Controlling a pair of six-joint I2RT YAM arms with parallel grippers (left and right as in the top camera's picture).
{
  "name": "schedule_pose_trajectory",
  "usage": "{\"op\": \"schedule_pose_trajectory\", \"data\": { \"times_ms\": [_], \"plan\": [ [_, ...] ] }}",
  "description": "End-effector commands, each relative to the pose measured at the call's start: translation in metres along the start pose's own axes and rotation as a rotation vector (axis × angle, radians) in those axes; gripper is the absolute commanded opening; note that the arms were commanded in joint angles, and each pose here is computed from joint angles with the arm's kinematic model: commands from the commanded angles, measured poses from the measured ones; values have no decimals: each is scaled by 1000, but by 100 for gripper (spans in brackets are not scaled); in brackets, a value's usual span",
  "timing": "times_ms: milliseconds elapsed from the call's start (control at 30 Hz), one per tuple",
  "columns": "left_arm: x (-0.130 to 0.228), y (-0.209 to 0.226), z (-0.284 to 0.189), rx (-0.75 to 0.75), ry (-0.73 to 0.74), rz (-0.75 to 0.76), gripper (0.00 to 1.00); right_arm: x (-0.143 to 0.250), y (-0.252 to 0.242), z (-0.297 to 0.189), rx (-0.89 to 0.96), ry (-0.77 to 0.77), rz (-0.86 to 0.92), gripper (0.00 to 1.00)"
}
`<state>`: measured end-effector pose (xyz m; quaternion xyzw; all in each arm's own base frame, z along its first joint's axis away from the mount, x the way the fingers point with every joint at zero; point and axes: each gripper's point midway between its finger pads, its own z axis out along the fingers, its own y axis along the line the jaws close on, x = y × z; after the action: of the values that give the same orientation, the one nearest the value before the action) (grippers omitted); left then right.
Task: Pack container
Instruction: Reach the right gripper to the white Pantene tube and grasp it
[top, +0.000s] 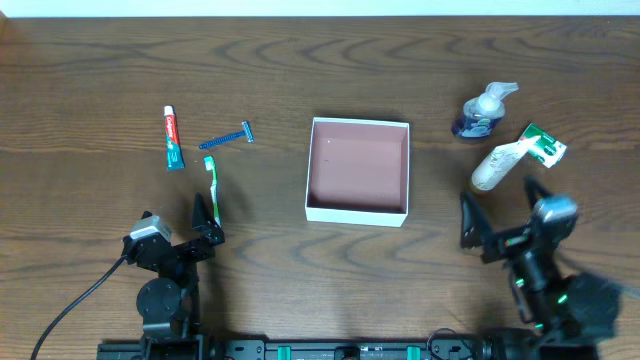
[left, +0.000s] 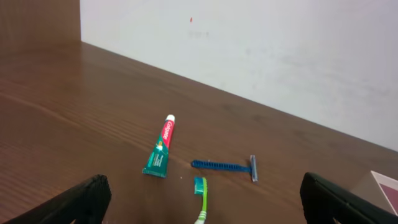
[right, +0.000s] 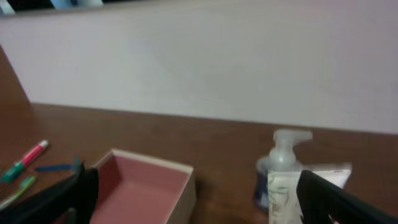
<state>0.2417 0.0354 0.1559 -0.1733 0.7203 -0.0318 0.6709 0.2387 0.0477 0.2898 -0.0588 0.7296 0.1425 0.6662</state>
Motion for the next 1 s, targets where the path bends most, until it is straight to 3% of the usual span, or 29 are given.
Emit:
{"op": "schedule_pose_trajectory", "data": {
  "times_ms": [0, 267, 467, 533, 767, 967],
  "plan": [
    [17, 8, 1, -28, 47, 24, 98, -37, 2, 15, -12, 77, 7, 99],
    [17, 8, 1, -28, 47, 24, 98, -70, 11, 62, -106, 416, 133, 99],
    [17, 8, 1, -28, 47, 24, 98, -48, 8, 94, -160, 521, 165, 99],
    [17, 8, 1, -28, 47, 24, 98, -34, -9, 102, -69, 564, 205, 99],
    [17, 8, 1, -28, 47, 24, 98, 6, -77, 94, 481, 626, 592, 93],
    [17, 8, 1, -28, 47, 24, 98, 23, -100, 87, 676, 627, 673, 96]
  ]
}}
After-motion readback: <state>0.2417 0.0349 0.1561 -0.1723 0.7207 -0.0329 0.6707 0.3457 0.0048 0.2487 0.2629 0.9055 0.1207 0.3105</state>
